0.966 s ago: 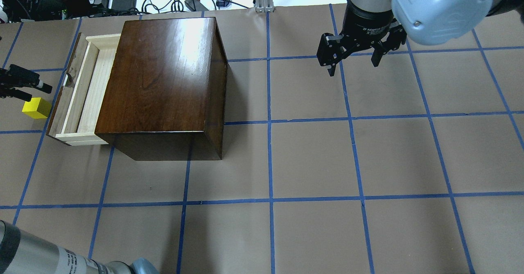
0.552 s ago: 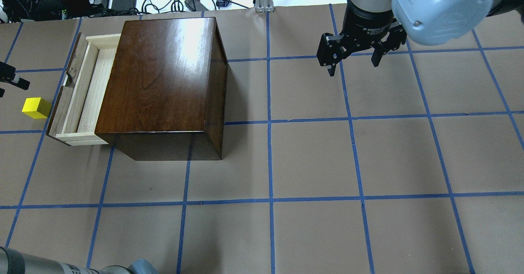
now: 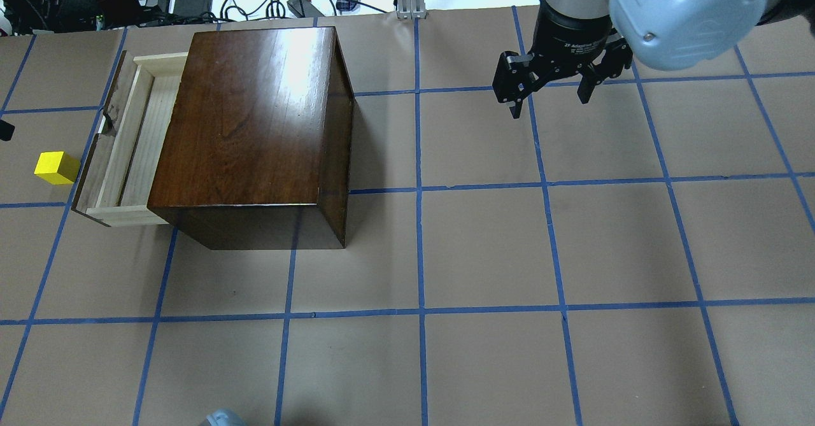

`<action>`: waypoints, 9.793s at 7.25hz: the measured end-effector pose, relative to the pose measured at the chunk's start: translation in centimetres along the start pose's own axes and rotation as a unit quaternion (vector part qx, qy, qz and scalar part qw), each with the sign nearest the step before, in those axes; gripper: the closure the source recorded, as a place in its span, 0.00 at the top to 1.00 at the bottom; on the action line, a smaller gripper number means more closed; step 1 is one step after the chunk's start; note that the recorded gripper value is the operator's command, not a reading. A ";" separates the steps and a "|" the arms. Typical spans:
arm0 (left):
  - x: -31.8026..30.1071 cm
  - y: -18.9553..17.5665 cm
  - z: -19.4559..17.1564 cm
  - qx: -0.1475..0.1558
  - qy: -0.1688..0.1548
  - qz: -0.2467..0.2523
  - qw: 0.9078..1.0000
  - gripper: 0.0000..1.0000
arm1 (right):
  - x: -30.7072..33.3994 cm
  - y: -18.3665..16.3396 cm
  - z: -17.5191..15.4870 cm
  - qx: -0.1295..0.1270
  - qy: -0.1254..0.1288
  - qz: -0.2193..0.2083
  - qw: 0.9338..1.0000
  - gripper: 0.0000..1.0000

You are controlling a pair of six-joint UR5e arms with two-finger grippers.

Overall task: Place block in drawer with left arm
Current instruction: 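Release the handle and lift the left gripper above the cabinet, then lower the left gripper onto the yellow cube and close on it, then lift the yellow cube with the left gripper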

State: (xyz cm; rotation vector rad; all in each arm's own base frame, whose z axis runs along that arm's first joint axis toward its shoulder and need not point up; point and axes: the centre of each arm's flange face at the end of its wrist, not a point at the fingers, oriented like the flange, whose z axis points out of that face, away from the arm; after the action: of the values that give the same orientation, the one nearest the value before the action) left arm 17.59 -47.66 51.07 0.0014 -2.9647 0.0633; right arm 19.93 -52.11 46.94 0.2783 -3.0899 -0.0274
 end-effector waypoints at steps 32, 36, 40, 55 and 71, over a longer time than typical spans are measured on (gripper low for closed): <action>-16.7 -13.7 11.2 -0.072 -0.097 0.434 0.893 1.00 | 0.0 0.0 0.0 0.000 0.000 0.001 1.000 1.00; -20.5 -15.2 17.0 -0.088 -0.078 0.577 0.808 1.00 | 0.0 0.0 0.0 0.000 0.000 0.000 1.000 1.00; -22.3 -15.6 22.5 -0.092 -0.053 0.677 0.728 1.00 | 0.0 0.0 0.0 0.000 0.000 0.001 1.000 1.00; -25.6 -12.4 29.6 -0.074 -0.053 0.701 0.707 0.89 | 0.0 0.0 0.0 0.000 0.000 0.000 1.000 1.00; -25.6 -12.9 29.1 -0.066 -0.073 0.708 0.700 0.00 | 0.0 0.0 0.0 0.000 0.000 0.001 1.000 1.00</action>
State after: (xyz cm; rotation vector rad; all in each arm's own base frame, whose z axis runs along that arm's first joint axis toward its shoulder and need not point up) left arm 37.80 -61.83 18.48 -2.2637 -2.2520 0.0377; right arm 19.92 -52.11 46.94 0.2763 -3.0901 -0.0274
